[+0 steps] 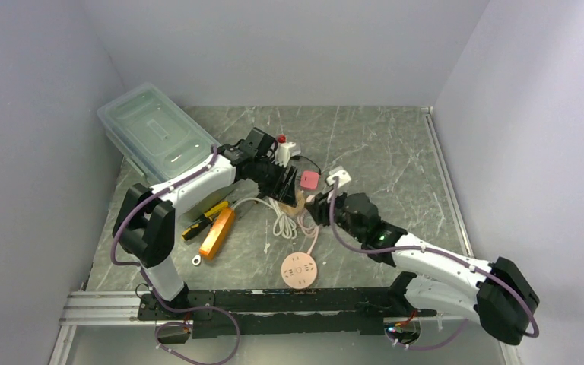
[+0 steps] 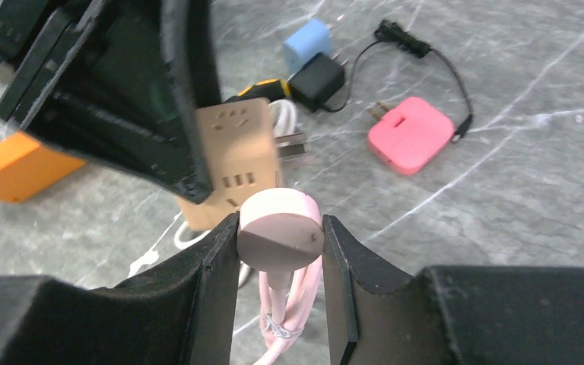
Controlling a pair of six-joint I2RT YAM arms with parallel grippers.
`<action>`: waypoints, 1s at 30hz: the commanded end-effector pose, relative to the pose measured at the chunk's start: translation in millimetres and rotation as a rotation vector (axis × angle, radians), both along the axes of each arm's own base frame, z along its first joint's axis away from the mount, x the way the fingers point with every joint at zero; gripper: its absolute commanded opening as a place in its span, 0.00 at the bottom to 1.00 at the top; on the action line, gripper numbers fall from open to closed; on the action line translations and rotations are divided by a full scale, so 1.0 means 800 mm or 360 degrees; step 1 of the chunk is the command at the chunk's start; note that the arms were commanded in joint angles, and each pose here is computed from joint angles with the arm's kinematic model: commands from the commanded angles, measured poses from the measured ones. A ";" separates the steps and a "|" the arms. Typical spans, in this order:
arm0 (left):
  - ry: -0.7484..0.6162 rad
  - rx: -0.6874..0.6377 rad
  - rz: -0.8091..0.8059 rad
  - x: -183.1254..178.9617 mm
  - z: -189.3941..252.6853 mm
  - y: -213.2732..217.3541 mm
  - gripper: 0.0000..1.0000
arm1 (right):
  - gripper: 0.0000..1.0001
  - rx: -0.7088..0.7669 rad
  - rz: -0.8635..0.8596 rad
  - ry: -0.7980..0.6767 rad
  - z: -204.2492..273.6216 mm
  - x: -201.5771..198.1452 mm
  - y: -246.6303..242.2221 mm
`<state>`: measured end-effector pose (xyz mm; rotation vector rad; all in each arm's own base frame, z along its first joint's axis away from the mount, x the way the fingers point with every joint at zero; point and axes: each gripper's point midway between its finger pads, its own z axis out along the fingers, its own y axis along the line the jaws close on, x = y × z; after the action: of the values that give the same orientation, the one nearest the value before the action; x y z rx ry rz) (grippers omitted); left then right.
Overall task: Pull the plug off the socket
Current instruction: Remove the plug from the socket, then place the plug at the center of the board.
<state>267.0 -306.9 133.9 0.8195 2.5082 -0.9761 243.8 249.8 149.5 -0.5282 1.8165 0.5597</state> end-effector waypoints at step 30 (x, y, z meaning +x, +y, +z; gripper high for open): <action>-0.0505 -0.0490 -0.0152 -0.035 0.161 0.007 0.00 | 0.00 0.0031 -0.1226 0.0024 0.112 0.202 -0.187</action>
<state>244.5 -294.6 230.8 0.9001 2.1527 -1.0522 382.3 138.8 247.9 0.0578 1.8147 0.1157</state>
